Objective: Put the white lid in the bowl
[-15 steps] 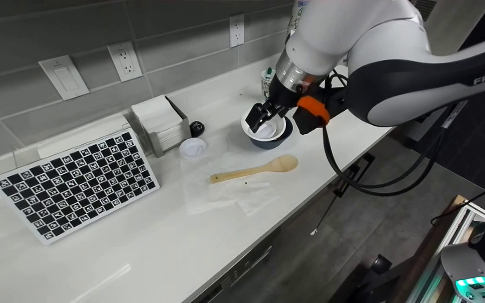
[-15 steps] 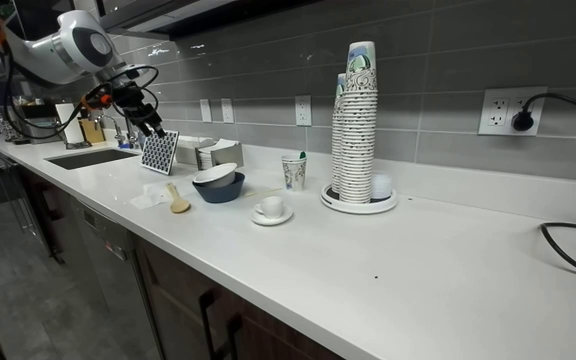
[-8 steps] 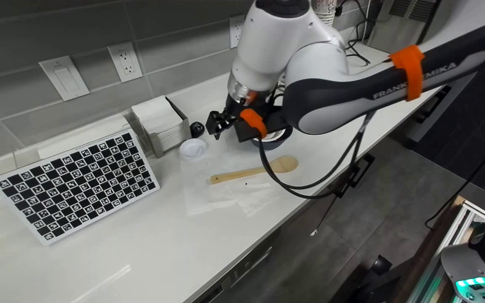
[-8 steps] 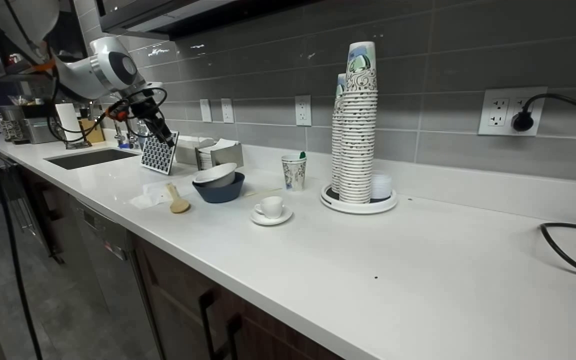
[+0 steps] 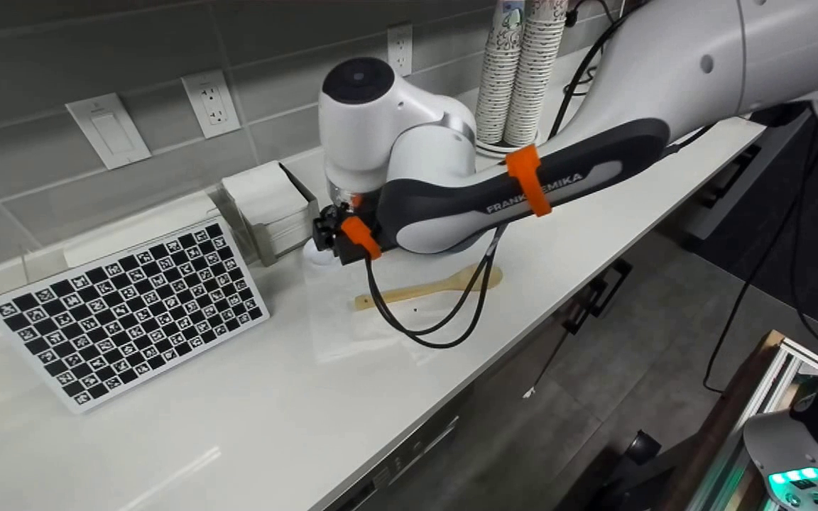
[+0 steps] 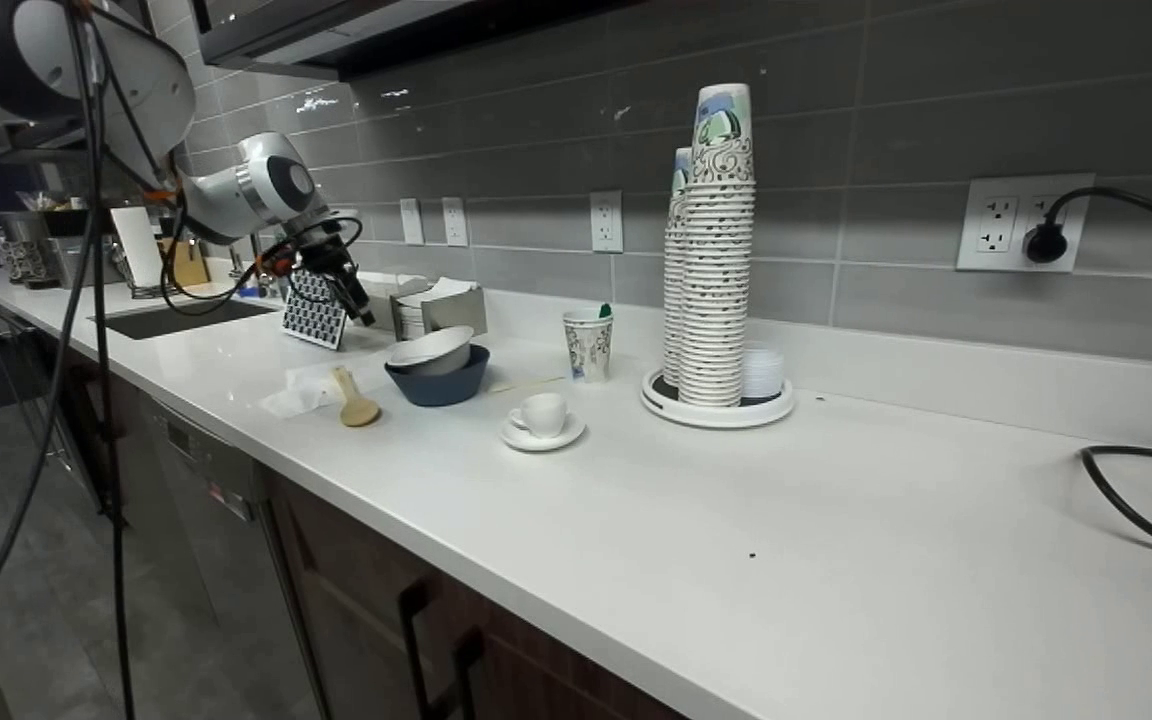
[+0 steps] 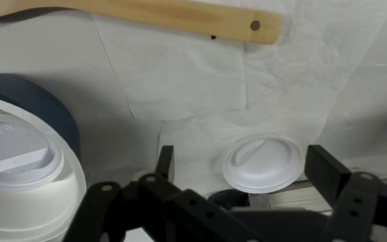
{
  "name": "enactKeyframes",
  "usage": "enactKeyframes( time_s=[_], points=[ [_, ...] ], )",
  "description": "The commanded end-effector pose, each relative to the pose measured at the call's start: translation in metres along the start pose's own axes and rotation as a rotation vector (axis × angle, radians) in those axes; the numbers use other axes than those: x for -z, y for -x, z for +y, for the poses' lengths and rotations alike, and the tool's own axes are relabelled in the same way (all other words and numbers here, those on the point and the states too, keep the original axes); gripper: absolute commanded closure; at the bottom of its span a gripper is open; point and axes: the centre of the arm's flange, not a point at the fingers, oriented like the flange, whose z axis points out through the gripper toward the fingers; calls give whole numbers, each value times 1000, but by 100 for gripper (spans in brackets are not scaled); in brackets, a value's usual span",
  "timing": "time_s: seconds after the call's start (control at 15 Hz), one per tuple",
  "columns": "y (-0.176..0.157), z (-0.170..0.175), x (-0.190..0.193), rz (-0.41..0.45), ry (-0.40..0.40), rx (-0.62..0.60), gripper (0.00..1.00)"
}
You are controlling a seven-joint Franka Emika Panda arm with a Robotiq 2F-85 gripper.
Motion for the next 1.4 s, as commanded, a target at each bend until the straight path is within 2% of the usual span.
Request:
enactKeyframes(
  time_s=[0.0,0.2,0.47,0.53,0.73,1.2,1.27,1.33],
  points=[
    [-56,-54,-28,-30,1,-72,0],
    [-77,-55,-42,-67,-23,-165,1],
    [-97,-43,-57,-95,25,-296,0],
    [-56,-8,-48,-75,20,-225,0],
    [-63,-8,-53,-79,33,-261,0],
    [-74,5,-89,-123,-57,-349,0],
    [-75,7,-94,-129,-67,-359,2],
    [-76,8,-98,-135,-76,-368,10]
  ],
)
